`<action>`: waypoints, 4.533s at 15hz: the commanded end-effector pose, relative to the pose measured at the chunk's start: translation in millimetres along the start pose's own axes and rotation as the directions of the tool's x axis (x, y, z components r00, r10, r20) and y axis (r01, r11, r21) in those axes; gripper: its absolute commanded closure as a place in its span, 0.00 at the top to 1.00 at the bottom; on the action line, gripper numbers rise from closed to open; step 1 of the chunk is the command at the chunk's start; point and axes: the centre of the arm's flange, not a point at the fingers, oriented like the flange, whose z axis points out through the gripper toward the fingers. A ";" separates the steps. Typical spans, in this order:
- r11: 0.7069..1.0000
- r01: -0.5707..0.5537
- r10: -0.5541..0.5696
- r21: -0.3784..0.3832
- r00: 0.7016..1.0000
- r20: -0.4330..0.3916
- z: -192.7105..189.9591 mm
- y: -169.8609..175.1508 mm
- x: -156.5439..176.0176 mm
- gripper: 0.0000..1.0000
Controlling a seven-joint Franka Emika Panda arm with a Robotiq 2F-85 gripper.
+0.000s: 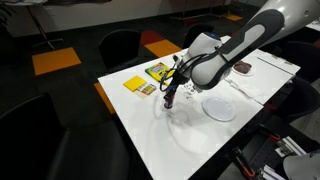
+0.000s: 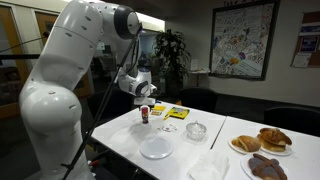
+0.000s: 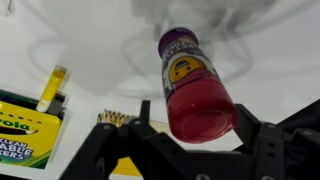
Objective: Put the bottle beside the glass jar
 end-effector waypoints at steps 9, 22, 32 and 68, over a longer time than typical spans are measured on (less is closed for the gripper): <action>1.000 -0.010 0.011 -0.012 1.000 0.022 -20.3 0.7 19.9 0.30; 0.935 -0.195 0.192 -0.297 0.981 -0.042 -122.4 120.2 -42.9 0.30; 0.833 -0.373 0.330 -0.408 0.928 -0.176 -129.8 202.1 -112.0 0.30; 0.804 -0.579 0.553 -0.132 0.811 -0.189 -101.9 225.1 -52.3 1.00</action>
